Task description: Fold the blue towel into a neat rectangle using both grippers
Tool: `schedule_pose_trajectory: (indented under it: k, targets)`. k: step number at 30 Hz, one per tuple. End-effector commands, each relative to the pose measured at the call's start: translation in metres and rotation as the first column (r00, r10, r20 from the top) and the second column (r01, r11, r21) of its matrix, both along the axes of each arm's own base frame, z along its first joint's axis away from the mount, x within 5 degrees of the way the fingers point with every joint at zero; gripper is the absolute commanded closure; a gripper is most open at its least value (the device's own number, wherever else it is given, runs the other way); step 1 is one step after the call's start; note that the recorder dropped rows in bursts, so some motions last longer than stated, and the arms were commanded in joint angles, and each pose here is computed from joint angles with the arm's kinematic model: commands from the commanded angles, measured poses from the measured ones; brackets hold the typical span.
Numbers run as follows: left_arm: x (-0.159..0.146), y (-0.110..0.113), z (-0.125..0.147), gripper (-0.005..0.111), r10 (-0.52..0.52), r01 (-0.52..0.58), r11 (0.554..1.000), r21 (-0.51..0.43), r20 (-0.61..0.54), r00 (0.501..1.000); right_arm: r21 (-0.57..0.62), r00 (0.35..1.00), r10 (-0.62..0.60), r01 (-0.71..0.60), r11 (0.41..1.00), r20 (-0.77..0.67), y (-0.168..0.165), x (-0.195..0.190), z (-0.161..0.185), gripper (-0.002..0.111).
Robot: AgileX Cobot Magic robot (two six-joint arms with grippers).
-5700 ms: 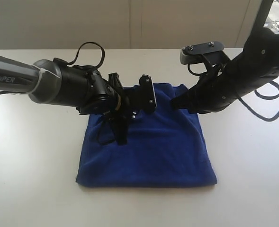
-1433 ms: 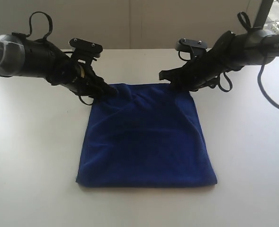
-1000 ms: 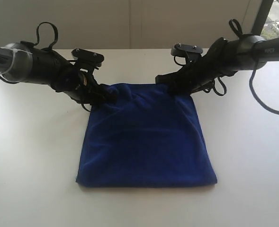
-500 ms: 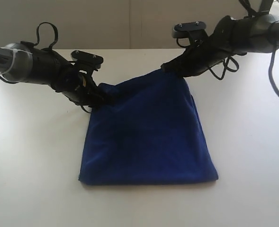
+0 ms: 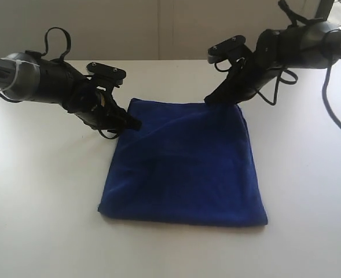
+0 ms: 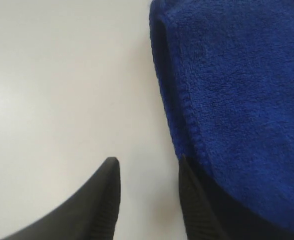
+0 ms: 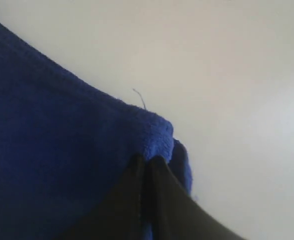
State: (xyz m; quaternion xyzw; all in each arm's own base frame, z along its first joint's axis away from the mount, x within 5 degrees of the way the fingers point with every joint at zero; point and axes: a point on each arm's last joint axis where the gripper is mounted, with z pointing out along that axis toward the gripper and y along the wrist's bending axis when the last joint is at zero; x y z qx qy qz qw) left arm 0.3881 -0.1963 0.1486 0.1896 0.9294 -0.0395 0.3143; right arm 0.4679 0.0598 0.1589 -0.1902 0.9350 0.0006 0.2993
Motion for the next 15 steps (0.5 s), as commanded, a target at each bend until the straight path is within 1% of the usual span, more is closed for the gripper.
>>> schedule_pose_trajectory:
  k: [1, 4, 6, 8, 10, 13, 15]
  targets:
    - [-0.001, 0.0, -0.001, 0.062, 0.008, -0.008, 1.0, 0.002, -0.012, 1.0, 0.076, 1.0, -0.016, 0.018, 0.997, -0.027, 0.02, 0.0, -0.015, 0.094]
    - [-0.001, 0.0, -0.001, 0.062, 0.008, -0.008, 1.0, 0.002, -0.012, 1.0, 0.103, 0.999, -0.003, 0.008, 0.995, -0.041, 0.035, -0.003, -0.017, 0.072]
    - [-0.001, 0.0, -0.001, 0.062, 0.008, -0.008, 1.0, 0.002, -0.012, 1.0, 0.119, 0.998, 0.015, -0.008, 0.993, -0.053, 0.046, -0.006, -0.018, 0.061]
    - [-0.001, 0.0, -0.001, 0.062, 0.008, -0.008, 1.0, 0.002, -0.012, 1.0, 0.119, 0.998, 0.036, -0.029, 0.993, -0.057, 0.056, -0.008, -0.018, 0.059]
    - [-0.001, 0.0, -0.001, 0.062, 0.008, -0.008, 1.0, 0.002, -0.012, 1.0, 0.119, 0.997, 0.052, -0.045, 0.992, -0.057, 0.063, -0.01, -0.018, 0.059]
    - [-0.001, 0.0, -0.001, 0.062, 0.008, -0.008, 1.0, 0.002, -0.012, 1.0, 0.119, 0.996, 0.064, -0.056, 0.991, -0.069, 0.067, -0.013, -0.016, 0.059]
    - [-0.001, 0.0, -0.001, 0.062, 0.008, -0.008, 1.0, 0.002, -0.012, 1.0, 0.121, 0.994, 0.071, -0.061, 0.991, -0.082, 0.067, -0.016, -0.007, 0.059]
